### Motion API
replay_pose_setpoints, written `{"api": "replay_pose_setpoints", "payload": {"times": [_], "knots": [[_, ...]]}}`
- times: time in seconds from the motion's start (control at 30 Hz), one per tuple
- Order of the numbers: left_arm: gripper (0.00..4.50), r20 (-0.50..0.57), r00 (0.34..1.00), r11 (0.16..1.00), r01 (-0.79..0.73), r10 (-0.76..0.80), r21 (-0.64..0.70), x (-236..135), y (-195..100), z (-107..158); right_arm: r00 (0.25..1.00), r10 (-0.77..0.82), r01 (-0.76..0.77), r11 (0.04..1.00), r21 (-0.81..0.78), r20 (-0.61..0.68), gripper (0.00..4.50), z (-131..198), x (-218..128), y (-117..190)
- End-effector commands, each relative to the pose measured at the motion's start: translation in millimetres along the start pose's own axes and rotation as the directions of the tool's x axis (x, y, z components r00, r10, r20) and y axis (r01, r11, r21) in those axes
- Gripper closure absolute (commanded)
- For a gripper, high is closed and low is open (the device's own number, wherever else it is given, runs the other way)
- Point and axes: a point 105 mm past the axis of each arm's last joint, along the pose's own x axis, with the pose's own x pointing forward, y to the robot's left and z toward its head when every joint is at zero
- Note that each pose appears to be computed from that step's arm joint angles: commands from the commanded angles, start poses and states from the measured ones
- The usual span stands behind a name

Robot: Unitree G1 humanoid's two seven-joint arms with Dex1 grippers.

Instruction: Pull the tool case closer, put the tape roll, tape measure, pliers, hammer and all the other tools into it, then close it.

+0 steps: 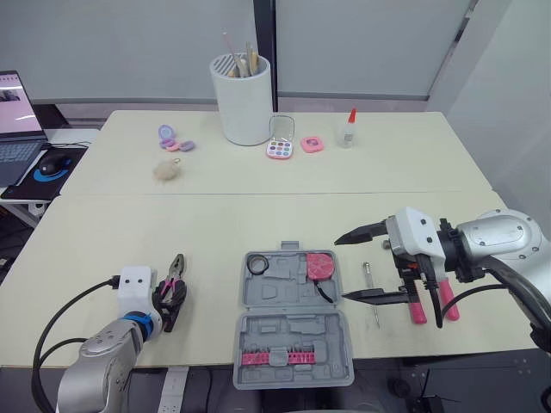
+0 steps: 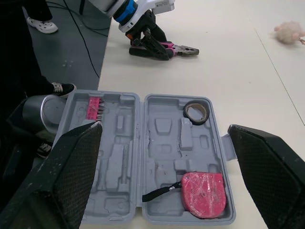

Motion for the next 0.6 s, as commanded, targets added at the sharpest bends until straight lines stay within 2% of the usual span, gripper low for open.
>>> {"api": "replay_pose_setpoints", "payload": {"times": [0.03,0.13,0.2,0.27,0.3,0.47,0.6], "knots": [[1.94,-0.056,0.998,0.999,0.006,-0.008,-0.04,0,1,-14,1.0,-0.01,0.01,0.999,-0.048,0.004,0.0,5,0,0],[1.94,-0.037,0.999,0.999,-0.006,0.004,-0.05,-3,8,-11,1.0,-0.018,0.018,0.998,-0.052,0.003,0.0,4,0,-1],[1.94,0.013,0.999,0.999,0.031,-0.031,-0.03,-8,6,-1,1.0,-0.026,0.026,0.998,-0.05,0.007,0.0,4,-1,-1],[1.94,0.081,0.981,0.971,0.162,-0.178,0.175,-23,-11,18,0.999,-0.041,0.042,0.998,-0.047,0.012,0.0,4,-2,-1],[1.94,0.099,0.965,0.95,0.217,-0.244,0.223,-31,-20,26,0.999,-0.051,0.052,0.998,-0.045,0.014,0.0,4,-3,-1],[1.94,0.062,0.865,0.777,0.413,-0.498,0.475,-51,-54,47,0.995,-0.094,0.095,0.995,-0.038,0.016,0.0,1,-4,-2],[1.94,-0.049,0.751,0.564,0.535,-0.658,0.628,-57,-86,57,0.994,-0.111,0.11,0.992,-0.055,-0.009,0.0,-4,-3,0]]}}
